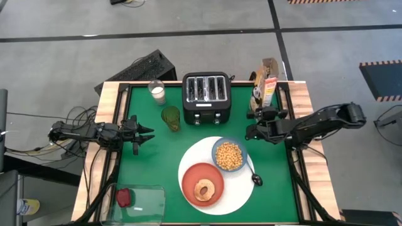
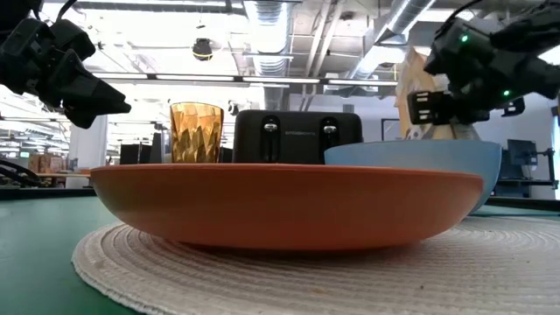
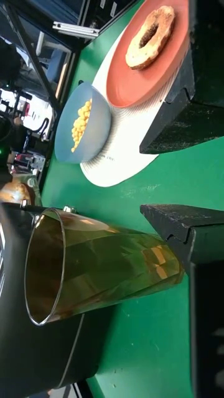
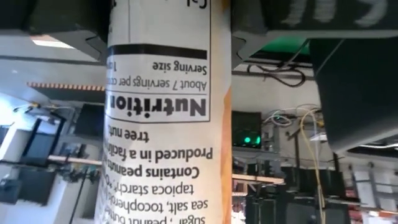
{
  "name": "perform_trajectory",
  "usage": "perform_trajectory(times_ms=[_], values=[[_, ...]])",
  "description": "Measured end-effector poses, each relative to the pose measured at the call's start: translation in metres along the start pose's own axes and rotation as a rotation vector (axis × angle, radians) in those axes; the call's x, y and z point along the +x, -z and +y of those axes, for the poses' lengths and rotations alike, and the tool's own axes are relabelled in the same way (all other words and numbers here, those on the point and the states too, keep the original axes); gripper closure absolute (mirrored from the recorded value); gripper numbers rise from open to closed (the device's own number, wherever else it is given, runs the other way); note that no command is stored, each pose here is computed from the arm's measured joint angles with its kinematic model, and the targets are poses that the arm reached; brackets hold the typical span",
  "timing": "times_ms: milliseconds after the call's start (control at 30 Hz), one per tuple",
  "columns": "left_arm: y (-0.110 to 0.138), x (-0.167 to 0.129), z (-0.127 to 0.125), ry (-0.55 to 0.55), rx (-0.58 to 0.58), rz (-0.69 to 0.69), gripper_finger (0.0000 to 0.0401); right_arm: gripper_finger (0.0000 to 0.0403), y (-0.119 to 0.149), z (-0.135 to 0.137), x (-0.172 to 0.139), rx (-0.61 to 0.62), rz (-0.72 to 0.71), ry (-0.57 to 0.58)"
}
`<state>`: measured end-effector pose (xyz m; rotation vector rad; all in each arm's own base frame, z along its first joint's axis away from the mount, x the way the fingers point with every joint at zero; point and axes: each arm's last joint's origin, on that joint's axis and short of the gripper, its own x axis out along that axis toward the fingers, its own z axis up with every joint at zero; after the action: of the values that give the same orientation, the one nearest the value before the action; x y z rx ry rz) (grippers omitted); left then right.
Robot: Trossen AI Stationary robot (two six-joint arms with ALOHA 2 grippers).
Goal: Arrange a breakfast setting
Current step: Pour the cereal from the cereal box into the blue bowl
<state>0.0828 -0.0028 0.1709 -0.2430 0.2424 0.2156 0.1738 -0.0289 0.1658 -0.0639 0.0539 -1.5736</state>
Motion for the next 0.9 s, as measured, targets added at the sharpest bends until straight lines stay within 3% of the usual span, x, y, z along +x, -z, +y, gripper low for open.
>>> perform_trajectory(times_ms=[333,667,900], values=[[0.000,0.000,0.000,0.000,0.000,0.000,0.0273,0.0231,0.020,0.018,0.004,-0.058,-0.003,0.026],[0.000,0.000,0.000,0.000,0.000,0.000,0.0273,0.0227,0.031,0.024,0.008,0.015,0.141,-0.045],[0.000,0.000,0.000,0.000,0.000,0.000,0.0273,0.0193,0.031,0.024,0.009,0.056,0.149,-0.040]])
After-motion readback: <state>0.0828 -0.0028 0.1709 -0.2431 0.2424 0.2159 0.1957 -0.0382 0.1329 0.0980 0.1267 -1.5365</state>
